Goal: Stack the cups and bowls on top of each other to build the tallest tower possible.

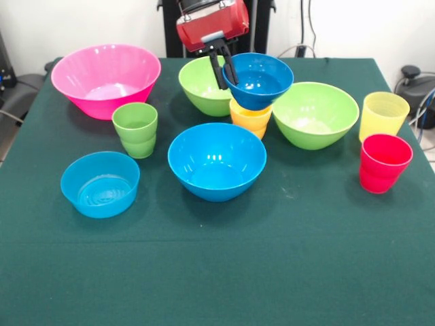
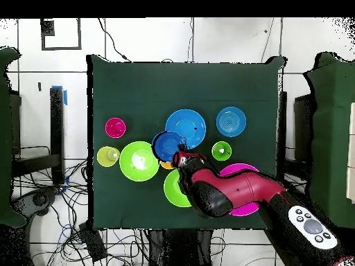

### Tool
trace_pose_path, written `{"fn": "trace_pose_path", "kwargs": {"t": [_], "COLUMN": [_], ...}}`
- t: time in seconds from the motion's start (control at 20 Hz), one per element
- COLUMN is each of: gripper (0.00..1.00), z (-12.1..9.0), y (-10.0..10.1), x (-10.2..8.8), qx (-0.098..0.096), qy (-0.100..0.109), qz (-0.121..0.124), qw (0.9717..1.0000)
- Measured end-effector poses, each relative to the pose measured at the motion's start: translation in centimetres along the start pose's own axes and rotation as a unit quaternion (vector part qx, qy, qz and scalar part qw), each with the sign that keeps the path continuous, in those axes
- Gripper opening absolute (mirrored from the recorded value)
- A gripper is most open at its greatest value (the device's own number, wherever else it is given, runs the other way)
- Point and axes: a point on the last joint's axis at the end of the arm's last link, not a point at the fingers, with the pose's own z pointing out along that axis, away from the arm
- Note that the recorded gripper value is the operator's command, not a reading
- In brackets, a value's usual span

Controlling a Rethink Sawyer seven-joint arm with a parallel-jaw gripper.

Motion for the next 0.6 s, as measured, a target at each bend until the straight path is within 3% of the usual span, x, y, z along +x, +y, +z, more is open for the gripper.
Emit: {"fn": "trace_pose_path", "kwargs": {"t": [0.6], "gripper": [0.0], "z": [0.6], "y": [0.2], "x": [1.7], "qx": [0.018], "qy": [0.018], "qz": [-0.009], "qw": [0.9996]}}
